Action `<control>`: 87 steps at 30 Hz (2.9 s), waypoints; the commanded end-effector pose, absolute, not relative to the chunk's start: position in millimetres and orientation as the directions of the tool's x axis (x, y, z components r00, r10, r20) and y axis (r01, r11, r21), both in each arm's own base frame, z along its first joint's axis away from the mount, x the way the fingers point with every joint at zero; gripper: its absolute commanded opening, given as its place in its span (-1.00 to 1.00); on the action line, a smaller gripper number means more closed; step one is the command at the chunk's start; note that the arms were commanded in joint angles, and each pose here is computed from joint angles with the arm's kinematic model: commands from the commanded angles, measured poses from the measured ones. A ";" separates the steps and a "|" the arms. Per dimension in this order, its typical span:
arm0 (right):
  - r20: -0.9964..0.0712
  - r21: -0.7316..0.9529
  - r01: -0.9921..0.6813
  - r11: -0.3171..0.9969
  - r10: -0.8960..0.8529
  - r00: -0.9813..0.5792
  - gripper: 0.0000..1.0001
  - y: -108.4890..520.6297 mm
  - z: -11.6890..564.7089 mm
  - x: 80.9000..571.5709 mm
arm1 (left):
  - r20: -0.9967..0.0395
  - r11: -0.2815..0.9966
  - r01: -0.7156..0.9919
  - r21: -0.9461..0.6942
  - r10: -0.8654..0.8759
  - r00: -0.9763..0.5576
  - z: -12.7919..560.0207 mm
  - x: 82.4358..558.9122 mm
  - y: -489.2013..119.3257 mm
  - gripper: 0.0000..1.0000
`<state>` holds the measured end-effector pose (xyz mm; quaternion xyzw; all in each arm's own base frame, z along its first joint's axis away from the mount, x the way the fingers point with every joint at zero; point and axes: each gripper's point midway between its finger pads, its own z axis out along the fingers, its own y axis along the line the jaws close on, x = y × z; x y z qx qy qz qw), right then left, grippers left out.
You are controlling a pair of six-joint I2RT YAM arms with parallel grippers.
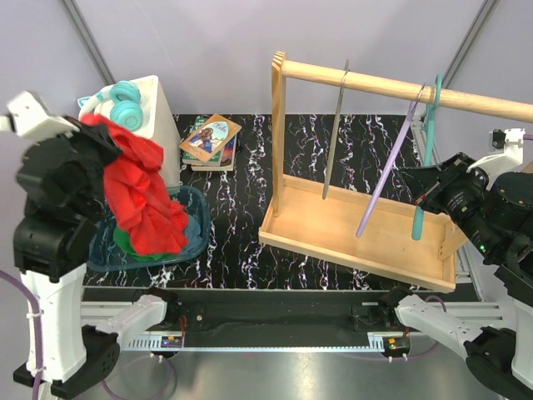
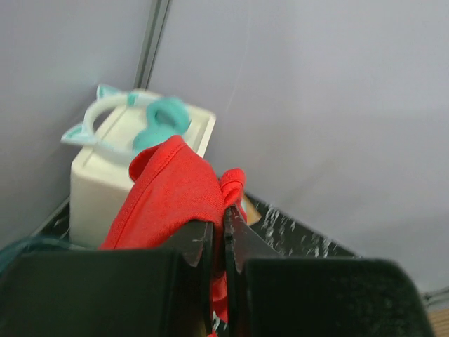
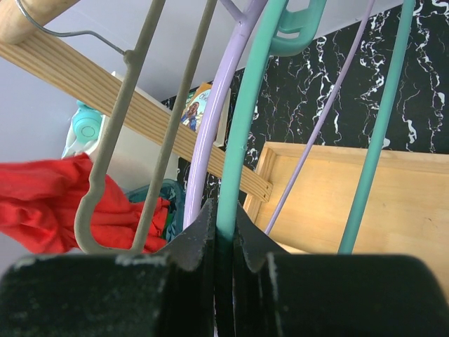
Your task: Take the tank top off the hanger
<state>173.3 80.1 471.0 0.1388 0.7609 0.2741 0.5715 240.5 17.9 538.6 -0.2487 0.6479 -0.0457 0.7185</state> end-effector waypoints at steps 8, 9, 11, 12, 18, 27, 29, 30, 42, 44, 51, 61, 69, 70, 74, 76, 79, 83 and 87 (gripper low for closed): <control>-0.780 0.607 -0.096 0.789 0.568 -0.261 -1.00 79.2 484.1 180.3 | -0.795 0.831 -0.417 -0.367 -0.513 -0.324 284.8 261.1 -9.0 -1.00; -0.780 0.607 -0.099 0.788 0.568 -0.262 -1.00 79.6 485.0 179.8 | -0.769 0.822 -0.435 -0.368 -0.532 -0.356 269.7 261.6 -10.7 -1.00; -0.776 0.614 -0.097 0.784 0.576 -0.258 -1.00 78.9 486.4 179.5 | -0.697 0.782 -0.491 -0.382 -0.593 -0.402 233.9 259.5 -12.0 -1.00; -0.774 0.615 -0.095 0.783 0.577 -0.260 -1.00 78.9 485.3 179.3 | -0.663 0.764 -0.528 -0.369 -0.615 -0.426 212.5 254.0 -10.3 -1.00; -0.756 0.637 -0.085 0.766 0.599 -0.266 -1.00 78.2 482.0 176.6 | -0.455 0.649 -0.657 -0.384 -0.752 -0.477 136.6 244.0 8.3 -0.88; -0.738 0.657 -0.071 0.751 0.620 -0.266 -1.00 78.5 482.0 177.6 | -0.506 0.683 -0.626 -0.377 -0.718 -0.478 181.6 242.6 14.8 0.13; -0.733 0.663 -0.069 0.746 0.627 -0.264 -1.00 78.6 483.0 177.7 | -0.504 0.682 -0.629 -0.374 -0.718 -0.480 185.9 237.9 13.9 0.27; -0.729 0.667 -0.061 0.743 0.632 -0.263 -1.00 78.2 482.8 178.8 | -0.505 0.689 -0.613 -0.387 -0.715 -0.484 189.8 238.0 10.4 0.32; -0.705 0.695 -0.038 0.718 0.670 -0.231 -1.00 77.5 499.6 186.7 | -0.636 0.772 -0.381 -0.508 -0.635 -0.438 283.9 243.7 -16.1 0.92; -0.697 0.701 -0.015 0.713 0.680 -0.226 -1.00 74.7 496.3 187.6 | -0.645 0.780 -0.340 -0.525 -0.626 -0.439 296.8 243.8 -22.3 0.96; -0.638 0.752 0.070 0.655 0.750 -0.172 -1.00 49.4 476.4 170.2 | -0.685 0.778 -0.073 -0.624 -0.590 -0.428 358.5 247.1 -65.5 0.98; -0.582 0.782 0.123 0.611 0.786 -0.207 -0.01 43.8 437.9 154.3 | -0.640 0.669 0.216 -0.711 -0.487 -0.594 358.5 232.1 -165.3 0.98; -0.538 0.809 0.123 0.575 0.807 -0.244 0.63 35.4 420.0 125.8 | -0.595 0.592 0.339 -0.731 -0.311 -0.741 333.6 189.5 -245.4 0.98; -0.534 0.810 0.121 0.574 0.807 -0.252 0.77 35.3 416.6 122.6 | -0.589 0.584 0.350 -0.733 -0.286 -0.756 331.1 184.5 -254.3 0.98; -0.511 0.832 0.085 0.548 0.818 -0.263 0.99 27.6 413.1 99.8 | -0.579 0.532 0.426 -0.732 -0.155 -0.800 324.6 151.0 -299.3 0.98; -0.506 0.839 0.078 0.539 0.824 -0.256 0.99 21.1 411.8 89.8 | -0.580 0.512 0.451 -0.731 -0.119 -0.806 323.8 142.2 -318.2 0.98; -0.472 0.849 0.125 0.513 0.844 -0.255 1.00 4.5 391.1 67.3 | -0.575 0.470 0.489 -0.735 -0.049 -0.817 320.7 122.3 -345.8 0.98; -0.383 0.872 0.188 0.452 0.869 -0.315 1.00 -0.1 346.4 41.2 | -0.549 0.416 0.504 -0.757 0.014 -0.836 315.2 100.8 -366.4 0.98; -0.279 0.886 0.240 0.398 0.868 -0.411 0.99 23.7 305.6 39.5 | -0.530 0.418 0.486 -0.768 0.012 -0.848 304.3 98.5 -365.6 0.98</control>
